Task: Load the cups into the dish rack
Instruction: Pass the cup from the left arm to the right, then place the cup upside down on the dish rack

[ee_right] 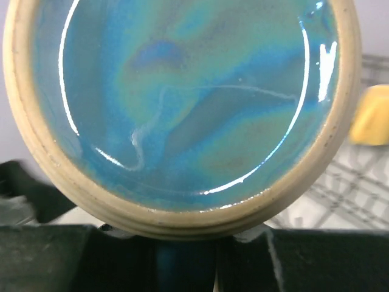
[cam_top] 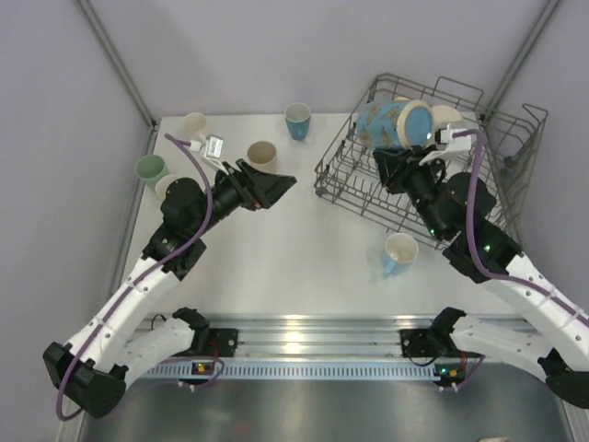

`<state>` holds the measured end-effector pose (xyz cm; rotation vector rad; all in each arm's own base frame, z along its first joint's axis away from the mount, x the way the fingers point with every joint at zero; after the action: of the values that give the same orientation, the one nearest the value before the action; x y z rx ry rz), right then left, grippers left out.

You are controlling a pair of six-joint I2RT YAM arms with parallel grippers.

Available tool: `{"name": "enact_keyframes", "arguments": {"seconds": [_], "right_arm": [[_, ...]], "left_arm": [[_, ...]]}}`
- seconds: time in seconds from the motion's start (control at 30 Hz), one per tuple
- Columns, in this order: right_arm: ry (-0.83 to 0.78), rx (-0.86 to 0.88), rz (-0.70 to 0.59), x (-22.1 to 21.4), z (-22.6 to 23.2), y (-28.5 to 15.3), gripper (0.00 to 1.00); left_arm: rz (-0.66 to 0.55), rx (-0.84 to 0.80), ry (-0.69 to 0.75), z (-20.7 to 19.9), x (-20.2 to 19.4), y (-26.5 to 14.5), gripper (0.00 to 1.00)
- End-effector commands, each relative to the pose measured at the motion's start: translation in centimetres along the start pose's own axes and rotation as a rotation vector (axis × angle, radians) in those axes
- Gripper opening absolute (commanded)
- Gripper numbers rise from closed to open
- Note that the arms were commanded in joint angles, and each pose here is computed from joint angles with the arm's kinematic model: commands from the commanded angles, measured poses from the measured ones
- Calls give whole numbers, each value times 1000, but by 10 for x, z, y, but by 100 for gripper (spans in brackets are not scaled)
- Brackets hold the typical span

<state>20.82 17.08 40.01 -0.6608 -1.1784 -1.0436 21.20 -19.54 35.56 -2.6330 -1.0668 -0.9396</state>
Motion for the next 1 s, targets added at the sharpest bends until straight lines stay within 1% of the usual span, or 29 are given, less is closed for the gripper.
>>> {"name": "enact_keyframes", "arguments": {"seconds": [0.0,0.03,0.1,0.17,0.2,0.23,0.3,0.33,0.43,0.5,0.63,0.73,0.97], "right_arm": [[-169,-290,-123,51,-36,1,0],[-190,-344,-132,58,-46,3,0],[-236,-429,-112,65,-68,14,0],[-228,-470,-96,70,-87,23,0],[-238,-485,-60,65,-100,33,0],[-241,-563,-75,75,-123,33,0],[-249,-607,-59,76,-141,40,0],[-255,-656,-45,75,-161,46,0],[-243,-714,-10,71,-196,57,0],[-224,-733,27,62,-215,65,0],[-194,-807,55,52,-256,64,0],[-181,-826,88,40,-273,68,0],[-110,-809,158,11,-300,84,0]], "left_arm": [[15,127,184,0,10,-21,98],[19,130,226,-2,12,-25,98],[36,162,254,-1,11,-33,98],[39,184,295,0,12,-40,98],[45,233,301,7,10,-44,98],[39,241,327,6,12,-49,98],[31,285,351,11,13,-55,98],[38,311,360,14,11,-60,98],[44,368,399,24,10,-68,98],[48,384,410,28,7,-72,98],[76,434,438,44,0,-77,98],[80,468,451,52,-3,-81,98],[90,471,460,56,-7,-84,98]]}}
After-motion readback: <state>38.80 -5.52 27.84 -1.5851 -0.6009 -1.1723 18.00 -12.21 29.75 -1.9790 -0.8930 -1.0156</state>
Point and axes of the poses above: each gripper's point midway between its finger pads, its own y axis out along the fingers, its own z axis along the line the jaws close on, x = y × z, the point moved 6 cm from there along -y, back along the fingers, and after that the axes turned 5 degrees about -y, right-handed, at the moved point
